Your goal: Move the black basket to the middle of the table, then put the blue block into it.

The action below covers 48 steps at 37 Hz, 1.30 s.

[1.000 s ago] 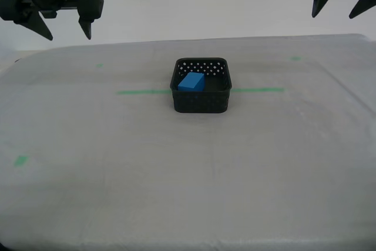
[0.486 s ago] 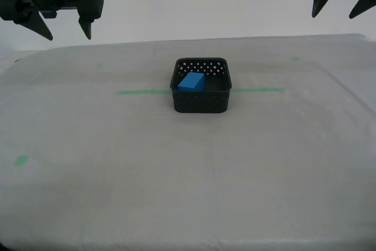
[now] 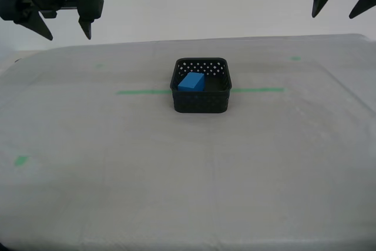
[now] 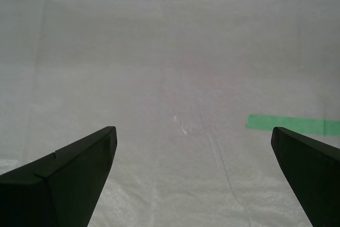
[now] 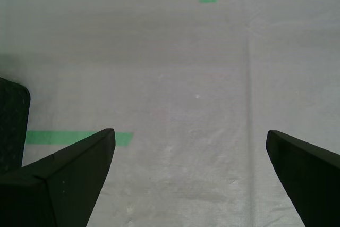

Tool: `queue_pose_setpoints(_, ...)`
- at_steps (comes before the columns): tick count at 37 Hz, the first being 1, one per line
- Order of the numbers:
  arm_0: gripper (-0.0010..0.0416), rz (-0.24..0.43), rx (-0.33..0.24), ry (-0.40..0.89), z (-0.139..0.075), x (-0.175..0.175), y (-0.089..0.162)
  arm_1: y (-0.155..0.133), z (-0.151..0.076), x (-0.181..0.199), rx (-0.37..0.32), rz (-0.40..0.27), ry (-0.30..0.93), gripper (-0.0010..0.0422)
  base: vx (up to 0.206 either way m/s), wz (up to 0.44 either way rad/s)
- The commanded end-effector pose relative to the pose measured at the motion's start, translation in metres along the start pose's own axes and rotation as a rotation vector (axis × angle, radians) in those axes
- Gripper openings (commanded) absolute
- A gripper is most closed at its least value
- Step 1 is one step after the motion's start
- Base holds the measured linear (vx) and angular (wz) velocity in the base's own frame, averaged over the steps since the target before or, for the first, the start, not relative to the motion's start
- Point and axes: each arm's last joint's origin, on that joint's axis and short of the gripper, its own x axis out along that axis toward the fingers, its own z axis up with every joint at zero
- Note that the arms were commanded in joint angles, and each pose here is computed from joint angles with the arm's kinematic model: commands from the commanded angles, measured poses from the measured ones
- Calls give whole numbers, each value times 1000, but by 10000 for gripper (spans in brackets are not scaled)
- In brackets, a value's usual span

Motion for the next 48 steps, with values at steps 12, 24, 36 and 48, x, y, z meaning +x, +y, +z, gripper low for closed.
queue_pose_setpoints(12,399,0,-1,-2,0,0,0,0,0,0,1,1,-1,400,0,0)
queue_pose_setpoints(24,399,0,-1,-2,0,0,0,0,0,0,1,1,-2,400,0,0)
queue_pose_setpoints(36,399,0,-1,-2,0,0,0,0,0,0,1,1,-1,400,0,0)
queue_pose_setpoints(48,399,0,-1,-2,0,0,0,0,0,0,1,1,-1,400,0,0)
